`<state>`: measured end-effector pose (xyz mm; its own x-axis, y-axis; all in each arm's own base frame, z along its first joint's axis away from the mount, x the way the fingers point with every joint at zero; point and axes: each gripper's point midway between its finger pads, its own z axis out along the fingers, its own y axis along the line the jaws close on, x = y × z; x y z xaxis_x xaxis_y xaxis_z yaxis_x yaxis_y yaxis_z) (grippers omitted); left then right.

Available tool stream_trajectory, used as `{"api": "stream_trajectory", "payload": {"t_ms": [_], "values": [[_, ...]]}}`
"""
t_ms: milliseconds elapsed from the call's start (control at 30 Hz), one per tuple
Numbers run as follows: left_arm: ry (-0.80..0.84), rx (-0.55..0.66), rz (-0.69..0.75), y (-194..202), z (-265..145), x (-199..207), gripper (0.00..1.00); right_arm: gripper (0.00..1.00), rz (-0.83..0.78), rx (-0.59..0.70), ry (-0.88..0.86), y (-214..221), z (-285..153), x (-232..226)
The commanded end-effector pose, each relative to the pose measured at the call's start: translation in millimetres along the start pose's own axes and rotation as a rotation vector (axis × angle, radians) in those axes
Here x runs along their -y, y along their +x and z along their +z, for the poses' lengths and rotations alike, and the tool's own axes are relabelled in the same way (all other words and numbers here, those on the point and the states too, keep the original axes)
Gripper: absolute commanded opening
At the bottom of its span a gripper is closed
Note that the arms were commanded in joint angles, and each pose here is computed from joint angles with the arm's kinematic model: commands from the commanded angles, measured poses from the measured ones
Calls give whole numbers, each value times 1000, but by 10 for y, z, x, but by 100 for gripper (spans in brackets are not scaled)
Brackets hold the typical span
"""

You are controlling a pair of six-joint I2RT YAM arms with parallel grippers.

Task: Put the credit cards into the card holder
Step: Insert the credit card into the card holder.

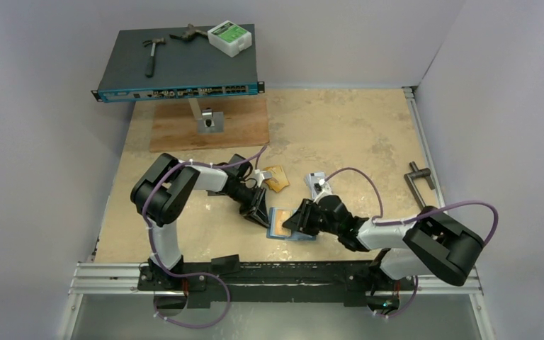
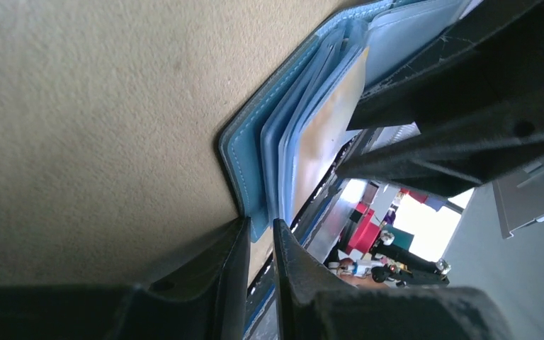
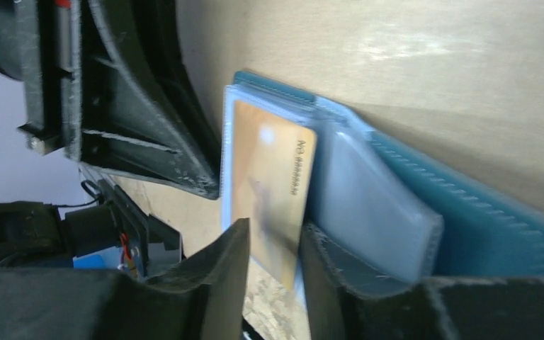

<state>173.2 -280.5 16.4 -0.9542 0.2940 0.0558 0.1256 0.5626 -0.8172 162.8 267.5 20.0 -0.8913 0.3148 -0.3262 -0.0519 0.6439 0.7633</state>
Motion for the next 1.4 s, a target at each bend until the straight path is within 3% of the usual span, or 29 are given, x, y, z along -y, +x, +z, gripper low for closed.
{"api": "stream_trajectory", "payload": {"t_ms": [0, 133, 567, 633, 733, 833, 933, 967, 1367], "values": [[-27, 35, 61, -137, 25, -20, 17, 43, -75, -107, 229, 317, -31, 455], [-26, 38, 66, -144, 13, -7, 17, 51, -100, -90, 252, 278, -51, 408], [-90, 60, 161, -219, -164, 87, 18, 54, -155, -70, 280, 207, -131, 200], [-107, 62, 180, -223, -211, 115, 23, 55, -155, -69, 268, 198, -115, 157], [-120, 67, 212, -233, -270, 161, 45, 56, -165, -80, 279, 194, -77, 145], [-132, 70, 239, -246, -313, 193, 56, 58, -178, -85, 277, 175, -59, 95], [-138, 54, 273, -257, -374, 255, 96, 59, -187, -85, 277, 140, -131, 25], [-145, 49, 290, -252, -404, 270, 99, 60, -183, -85, 257, 135, -174, -37], [-272, 93, 543, -324, -897, 583, 100, 71, -107, 38, 92, -145, -513, -474]]}}
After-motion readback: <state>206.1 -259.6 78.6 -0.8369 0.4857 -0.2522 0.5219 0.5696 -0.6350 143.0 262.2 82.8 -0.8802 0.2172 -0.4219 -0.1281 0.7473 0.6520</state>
